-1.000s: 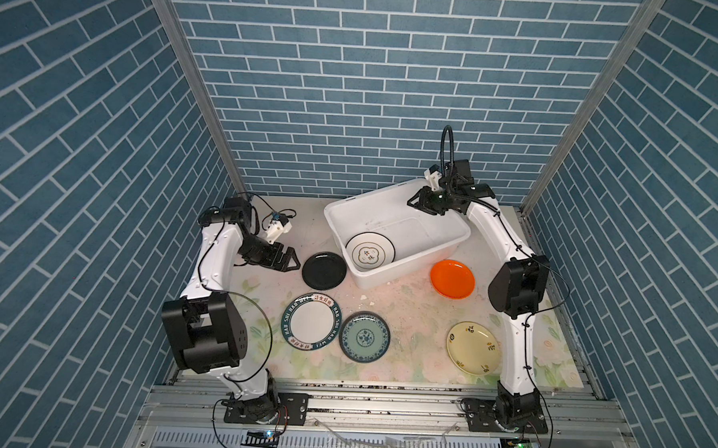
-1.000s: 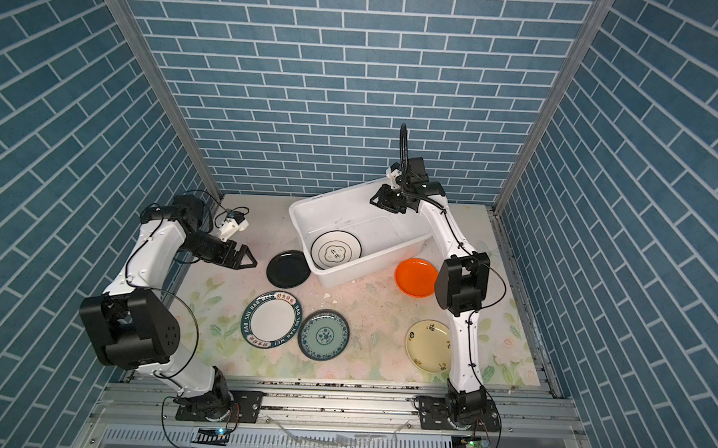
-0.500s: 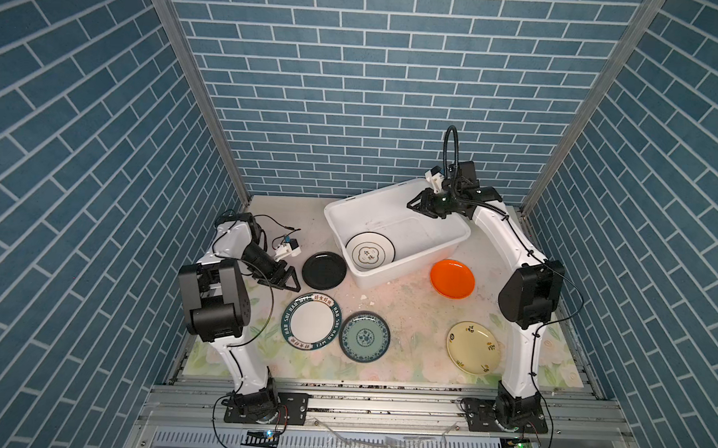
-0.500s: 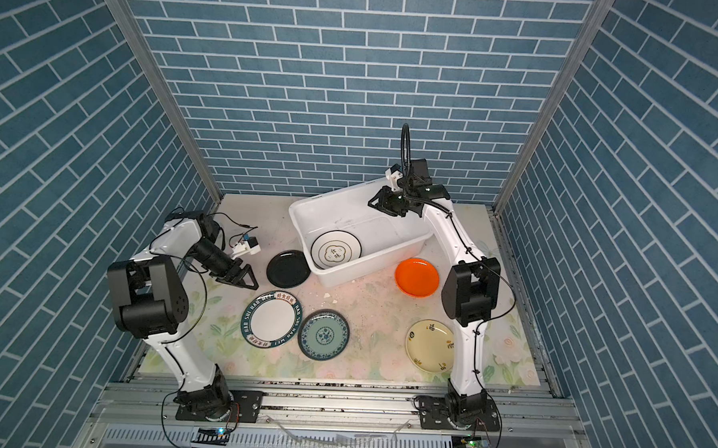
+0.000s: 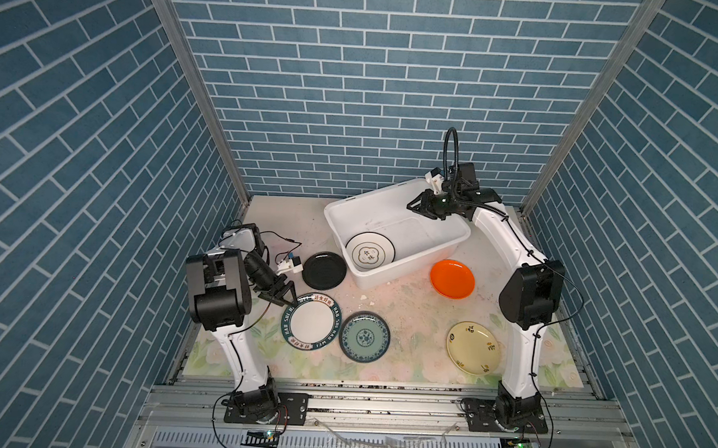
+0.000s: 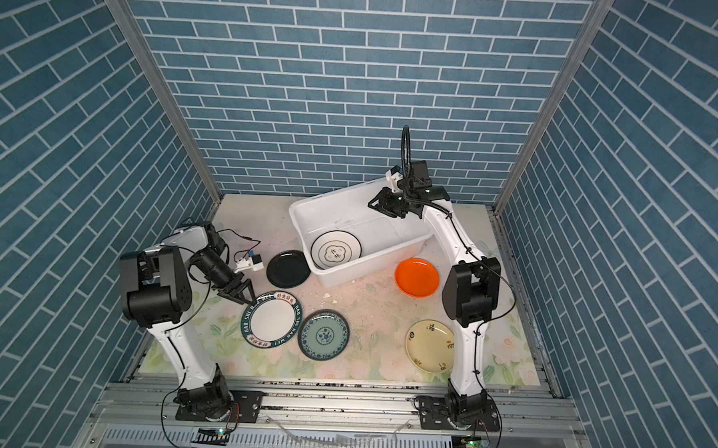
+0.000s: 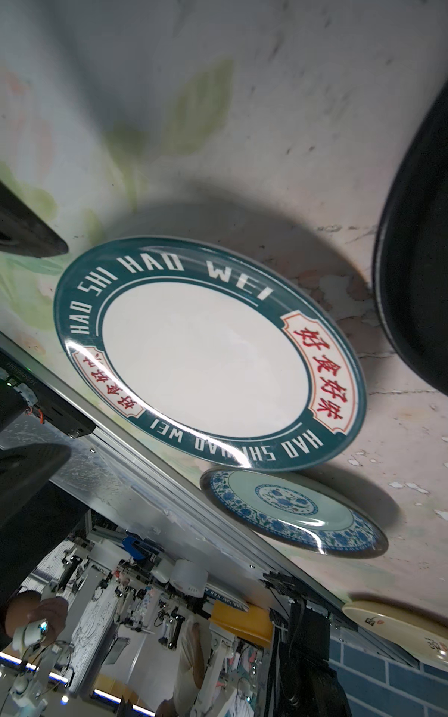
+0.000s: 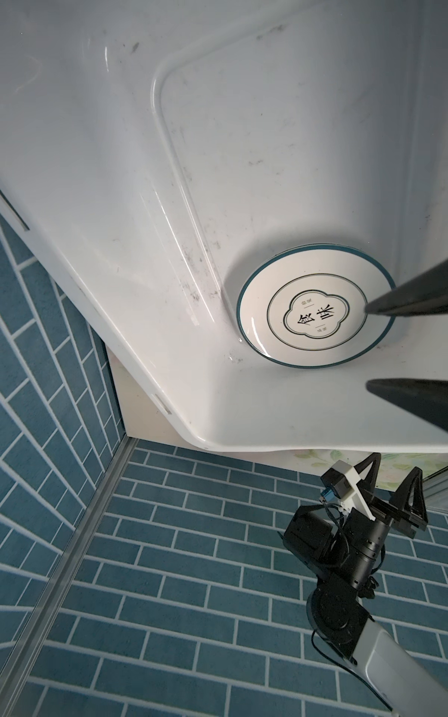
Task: Place the plates into the plastic bin on the countertop
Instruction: 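Move the left gripper down to the edge of the 'HAO SHI HAO WEI' plate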
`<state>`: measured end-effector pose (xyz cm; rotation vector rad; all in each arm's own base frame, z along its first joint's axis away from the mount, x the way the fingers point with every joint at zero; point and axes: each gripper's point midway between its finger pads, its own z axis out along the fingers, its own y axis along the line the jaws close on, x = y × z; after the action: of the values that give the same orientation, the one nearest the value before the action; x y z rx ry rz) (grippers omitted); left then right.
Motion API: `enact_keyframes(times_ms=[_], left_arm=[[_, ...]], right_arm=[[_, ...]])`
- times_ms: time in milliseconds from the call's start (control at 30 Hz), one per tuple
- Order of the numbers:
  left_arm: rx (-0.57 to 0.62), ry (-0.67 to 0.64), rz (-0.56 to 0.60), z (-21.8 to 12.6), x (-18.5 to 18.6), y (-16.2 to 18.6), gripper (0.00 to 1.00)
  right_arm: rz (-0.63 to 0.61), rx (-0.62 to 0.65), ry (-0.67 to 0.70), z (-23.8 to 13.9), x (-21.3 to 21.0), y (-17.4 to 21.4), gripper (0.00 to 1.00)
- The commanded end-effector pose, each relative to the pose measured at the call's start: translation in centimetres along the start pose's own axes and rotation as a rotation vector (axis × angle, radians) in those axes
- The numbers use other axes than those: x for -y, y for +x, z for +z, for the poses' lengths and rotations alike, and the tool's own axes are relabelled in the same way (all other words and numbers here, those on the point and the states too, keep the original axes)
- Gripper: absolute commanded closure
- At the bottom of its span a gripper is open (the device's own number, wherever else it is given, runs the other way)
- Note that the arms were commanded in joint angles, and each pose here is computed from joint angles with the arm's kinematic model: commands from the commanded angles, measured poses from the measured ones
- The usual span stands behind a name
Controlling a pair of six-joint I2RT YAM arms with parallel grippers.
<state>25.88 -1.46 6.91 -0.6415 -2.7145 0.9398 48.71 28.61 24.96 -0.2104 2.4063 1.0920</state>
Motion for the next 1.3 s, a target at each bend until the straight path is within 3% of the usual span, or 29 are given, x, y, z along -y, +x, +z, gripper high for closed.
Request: enact_keyframes(times_ms=[0, 600, 1000, 1267], left_arm=[[-0.037, 0.021, -0.008, 0.6, -0.8, 0.8, 0.24], [0.004, 0.05, -0.07, 1.1, -2.8, -0.3, 0.3], [-0.003, 0.096, -0.072, 1.5, -2.5, -1.1, 0.46], [-0.026, 0.115, -0.072, 2.3, -2.2, -1.3, 0.5]], right_arm=[[-0.016, 0.032, -0.04, -1.6, -2.2, -0.7, 0.72], [-0.003, 0.034, -0.03, -1.5, -1.9, -0.5, 0.73], [0.018, 0.035, -0.034, -1.2, -1.4, -0.1, 0.74], [0.01, 0.049, -0.039, -1.8, -2.0, -0.4, 0.75]])
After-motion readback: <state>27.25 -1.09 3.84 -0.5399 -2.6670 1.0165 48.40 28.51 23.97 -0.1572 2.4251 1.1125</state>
